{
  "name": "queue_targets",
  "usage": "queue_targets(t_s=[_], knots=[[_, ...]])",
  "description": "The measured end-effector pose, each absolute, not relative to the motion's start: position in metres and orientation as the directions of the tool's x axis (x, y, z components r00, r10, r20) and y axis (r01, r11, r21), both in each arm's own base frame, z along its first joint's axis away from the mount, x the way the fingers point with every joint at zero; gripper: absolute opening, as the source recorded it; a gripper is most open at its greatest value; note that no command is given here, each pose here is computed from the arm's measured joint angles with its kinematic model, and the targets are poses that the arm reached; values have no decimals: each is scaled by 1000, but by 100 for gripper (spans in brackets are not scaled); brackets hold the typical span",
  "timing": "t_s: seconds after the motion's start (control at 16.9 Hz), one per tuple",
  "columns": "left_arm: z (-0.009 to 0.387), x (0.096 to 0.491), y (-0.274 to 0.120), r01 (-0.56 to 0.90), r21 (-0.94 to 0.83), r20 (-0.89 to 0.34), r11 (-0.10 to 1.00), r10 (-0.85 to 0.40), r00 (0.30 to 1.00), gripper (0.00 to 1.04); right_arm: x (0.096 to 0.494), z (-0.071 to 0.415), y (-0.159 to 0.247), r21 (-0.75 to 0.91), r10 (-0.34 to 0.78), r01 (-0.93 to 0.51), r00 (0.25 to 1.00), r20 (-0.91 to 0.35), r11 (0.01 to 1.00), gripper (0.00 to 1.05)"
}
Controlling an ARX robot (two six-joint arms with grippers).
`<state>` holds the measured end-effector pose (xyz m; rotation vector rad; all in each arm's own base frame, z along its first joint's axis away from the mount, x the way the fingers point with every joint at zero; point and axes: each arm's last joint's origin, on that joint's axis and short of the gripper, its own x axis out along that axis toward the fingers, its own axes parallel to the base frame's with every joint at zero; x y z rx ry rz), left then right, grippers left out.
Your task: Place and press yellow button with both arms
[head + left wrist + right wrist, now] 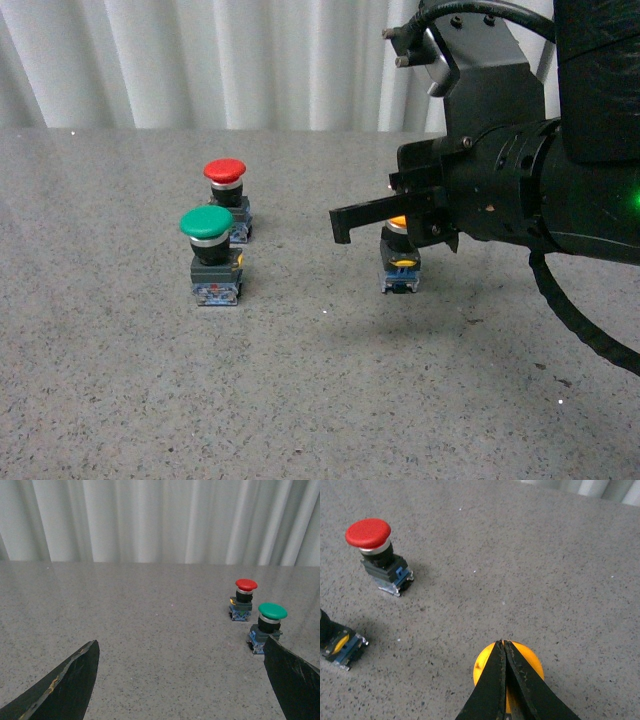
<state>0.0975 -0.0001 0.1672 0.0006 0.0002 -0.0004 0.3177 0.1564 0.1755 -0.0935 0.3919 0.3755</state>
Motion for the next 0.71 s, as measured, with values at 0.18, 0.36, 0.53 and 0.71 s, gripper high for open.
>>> queue_targets(t_s=[0.18,0.36,0.53,0.71], knots=[[167,98,0,1,1,0,1000,-1,1000,98,316,194,155,32,329,-333,902,-279,942,2],[167,98,0,1,1,-1,1000,-1,1000,98,306,226,150,143,347,-328,928,-139,934,2],[167,98,0,1,1,0,1000,-1,1000,98,280,239,137,240,368,-343,927,-67,908,2],[167,98,0,1,1,0,1000,-1,1000,98,236,251,101,295,339,-324,941,-1,899,2]])
